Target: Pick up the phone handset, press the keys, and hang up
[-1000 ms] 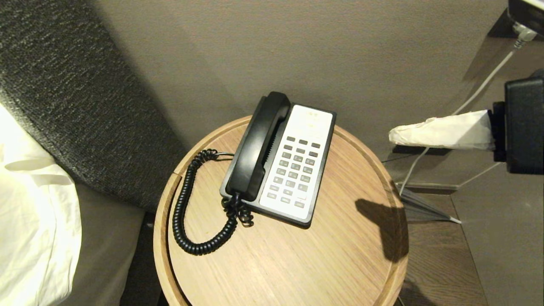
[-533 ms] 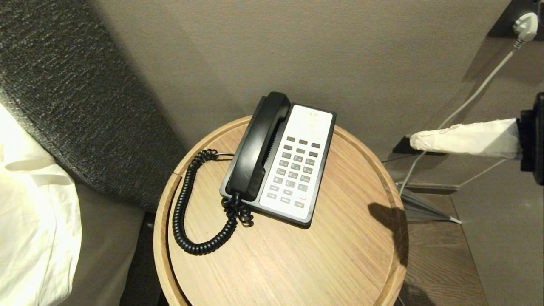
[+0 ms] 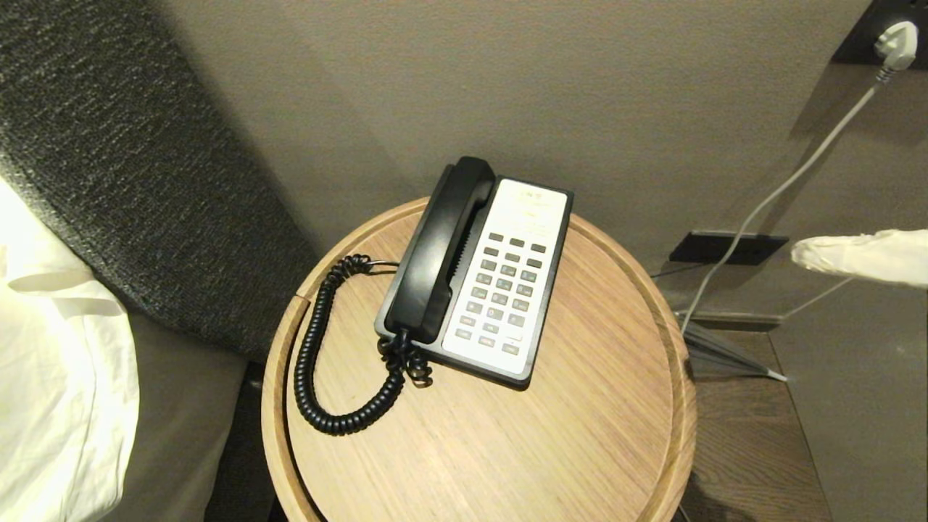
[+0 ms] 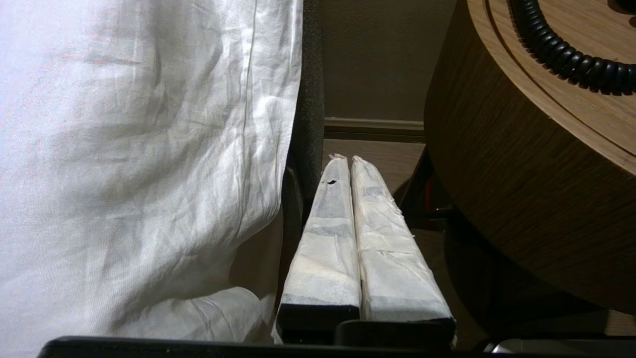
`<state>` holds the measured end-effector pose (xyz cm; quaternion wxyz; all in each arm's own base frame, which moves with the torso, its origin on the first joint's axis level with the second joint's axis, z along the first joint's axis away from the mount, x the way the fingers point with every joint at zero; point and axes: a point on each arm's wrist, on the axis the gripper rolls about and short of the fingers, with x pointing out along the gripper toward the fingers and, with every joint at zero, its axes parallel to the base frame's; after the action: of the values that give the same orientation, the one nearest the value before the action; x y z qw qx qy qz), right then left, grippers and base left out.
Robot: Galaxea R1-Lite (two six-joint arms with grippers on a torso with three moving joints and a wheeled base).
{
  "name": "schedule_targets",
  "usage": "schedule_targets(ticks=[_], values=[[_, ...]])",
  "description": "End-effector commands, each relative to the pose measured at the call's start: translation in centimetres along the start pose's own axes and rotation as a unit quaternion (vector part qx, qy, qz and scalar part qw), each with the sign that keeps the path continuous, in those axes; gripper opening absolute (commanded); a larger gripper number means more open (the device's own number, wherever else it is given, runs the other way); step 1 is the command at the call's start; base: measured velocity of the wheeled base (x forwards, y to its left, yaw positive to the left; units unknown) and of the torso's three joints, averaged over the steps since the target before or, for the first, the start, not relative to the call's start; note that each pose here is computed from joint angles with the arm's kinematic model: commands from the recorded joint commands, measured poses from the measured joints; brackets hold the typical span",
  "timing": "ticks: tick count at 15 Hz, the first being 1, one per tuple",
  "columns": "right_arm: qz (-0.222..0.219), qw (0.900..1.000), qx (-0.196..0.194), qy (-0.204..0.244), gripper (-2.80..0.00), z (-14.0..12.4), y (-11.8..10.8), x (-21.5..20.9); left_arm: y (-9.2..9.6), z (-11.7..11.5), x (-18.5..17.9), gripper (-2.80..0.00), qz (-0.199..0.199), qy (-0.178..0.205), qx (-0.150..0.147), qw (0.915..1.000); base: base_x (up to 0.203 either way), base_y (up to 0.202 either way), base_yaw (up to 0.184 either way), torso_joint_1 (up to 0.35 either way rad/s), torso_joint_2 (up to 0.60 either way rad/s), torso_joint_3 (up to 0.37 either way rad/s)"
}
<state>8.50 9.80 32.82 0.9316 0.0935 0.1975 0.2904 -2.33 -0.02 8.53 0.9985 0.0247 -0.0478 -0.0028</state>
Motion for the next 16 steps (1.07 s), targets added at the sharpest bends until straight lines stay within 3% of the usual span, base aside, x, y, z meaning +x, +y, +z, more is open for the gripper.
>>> schedule_targets(ticks=[1, 3, 5, 7, 10, 12, 15, 16], values=[[-0.007, 0.999, 0.009, -0.032, -2.80, -0.6, -1.3, -3.4, -0.1, -1.1, 0.2, -2.80, -0.001, 0.019, 0.000, 0.9998, 0.000, 0.000, 0.000, 0.000, 0.00, 0.000], [-0.061, 0.997, 0.025, -0.039, -2.80, -1.3, -2.8, -4.2, -0.1, -1.1, 0.2, -2.80, -0.001, 0.020, 0.000, 0.9998, 0.000, 0.000, 0.000, 0.000, 0.00, 0.000], [-0.158, 0.984, 0.052, -0.054, -2.80, -2.9, -5.2, -5.1, -0.1, -1.1, 0.2, -2.80, -0.001, 0.019, 0.000, 0.9998, 0.000, 0.000, 0.000, 0.000, 0.00, 0.000], [-0.219, 0.971, 0.061, -0.079, -2.80, -7.6, -6.6, -7.5, -0.1, -1.1, 0.2, -2.80, -0.002, 0.020, 0.000, 0.9998, 0.000, 0.000, 0.000, 0.000, 0.00, 0.000], [-0.245, 0.959, 0.023, -0.143, -2.80, -15.7, -6.5, -9.4, -0.1, -1.1, 0.2, -2.80, -0.001, 0.020, 0.000, 0.9998, 0.000, 0.000, 0.000, 0.000, 0.00, 0.000], [-0.238, 0.956, -0.011, -0.169, -2.80, -20.0, -6.7, -9.3, -0.1, -1.1, 0.2, -2.80, -0.001, 0.020, 0.000, 0.9998, 0.000, 0.000, 0.000, 0.000, 0.00, 0.000], [-0.246, 0.954, -0.038, -0.166, -2.80, -24.9, -8.6, -7.0, -0.1, -1.1, 0.2, -2.80, -0.001, 0.019, 0.000, 0.9998, 0.000, 0.000, 0.000, 0.000, 0.00, 0.000], [-0.256, 0.948, -0.048, -0.183, -2.80, -25.8, -9.3, -6.3, -0.1, -1.1, 0.2, -2.80, -0.001, 0.019, 0.000, 0.9998, 0.000, 0.000, 0.000, 0.000, 0.00, 0.000]])
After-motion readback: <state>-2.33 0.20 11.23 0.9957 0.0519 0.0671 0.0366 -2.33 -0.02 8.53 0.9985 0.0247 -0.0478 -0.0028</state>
